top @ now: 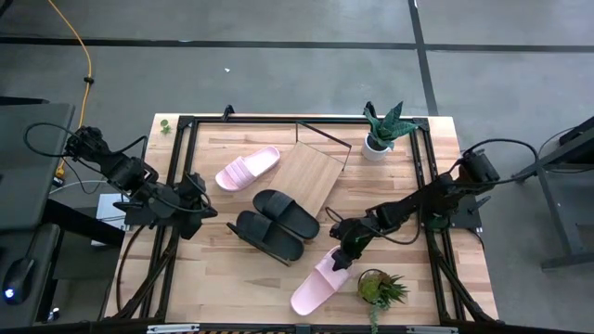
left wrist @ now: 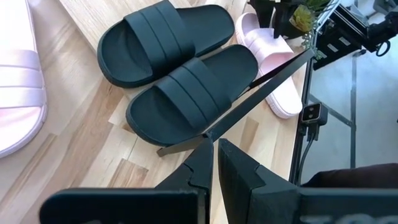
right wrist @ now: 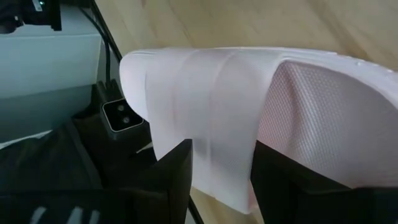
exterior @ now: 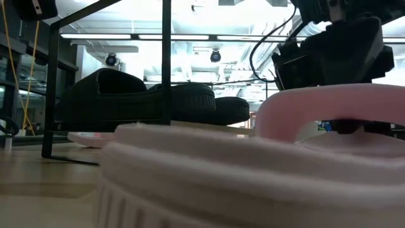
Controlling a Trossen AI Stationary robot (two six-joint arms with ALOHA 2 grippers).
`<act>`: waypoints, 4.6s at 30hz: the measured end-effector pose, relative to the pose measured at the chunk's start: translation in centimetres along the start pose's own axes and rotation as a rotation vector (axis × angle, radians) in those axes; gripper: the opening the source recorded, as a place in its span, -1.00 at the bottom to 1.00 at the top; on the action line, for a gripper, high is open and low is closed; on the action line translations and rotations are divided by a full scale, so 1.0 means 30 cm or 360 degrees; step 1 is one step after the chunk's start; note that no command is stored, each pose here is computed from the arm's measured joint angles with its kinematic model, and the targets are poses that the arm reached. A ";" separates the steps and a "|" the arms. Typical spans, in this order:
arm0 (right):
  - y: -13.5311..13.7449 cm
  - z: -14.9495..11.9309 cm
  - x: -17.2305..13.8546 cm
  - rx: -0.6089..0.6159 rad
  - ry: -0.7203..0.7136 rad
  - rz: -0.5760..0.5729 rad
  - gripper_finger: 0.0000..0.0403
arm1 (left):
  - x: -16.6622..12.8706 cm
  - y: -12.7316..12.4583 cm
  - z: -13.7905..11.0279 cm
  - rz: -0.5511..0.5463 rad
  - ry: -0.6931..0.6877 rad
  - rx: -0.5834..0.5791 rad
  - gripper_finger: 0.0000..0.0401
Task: Pick and place slides into the shelf
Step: Put the bottom pink slipper on the shelf
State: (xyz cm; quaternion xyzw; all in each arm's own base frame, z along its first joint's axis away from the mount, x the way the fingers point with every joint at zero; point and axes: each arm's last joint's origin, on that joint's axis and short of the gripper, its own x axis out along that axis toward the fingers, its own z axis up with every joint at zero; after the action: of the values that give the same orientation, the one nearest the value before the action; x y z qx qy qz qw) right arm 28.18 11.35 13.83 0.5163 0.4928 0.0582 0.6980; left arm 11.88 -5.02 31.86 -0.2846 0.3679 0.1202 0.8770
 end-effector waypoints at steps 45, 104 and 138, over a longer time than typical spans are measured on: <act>0.169 -0.124 -0.440 -0.0127 -0.0328 0.0294 -1.00 | -0.001 0.010 -0.009 0.0030 0.0066 0.0026 -0.93; 0.031 0.216 -0.243 0.0671 -0.1776 0.0123 -1.00 | -0.002 0.016 -0.013 0.0051 0.0084 0.0168 -0.93; 0.007 0.224 -0.190 0.0757 -0.1582 0.0154 -1.00 | -0.003 0.015 -0.015 0.0023 0.0125 0.0210 -0.93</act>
State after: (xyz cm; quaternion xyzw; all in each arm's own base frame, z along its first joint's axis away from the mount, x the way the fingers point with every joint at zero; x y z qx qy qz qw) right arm 30.38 3.62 17.44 0.6470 0.0792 -0.2734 0.7073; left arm 11.36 -4.93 31.46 -0.2281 0.4111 0.0908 0.8779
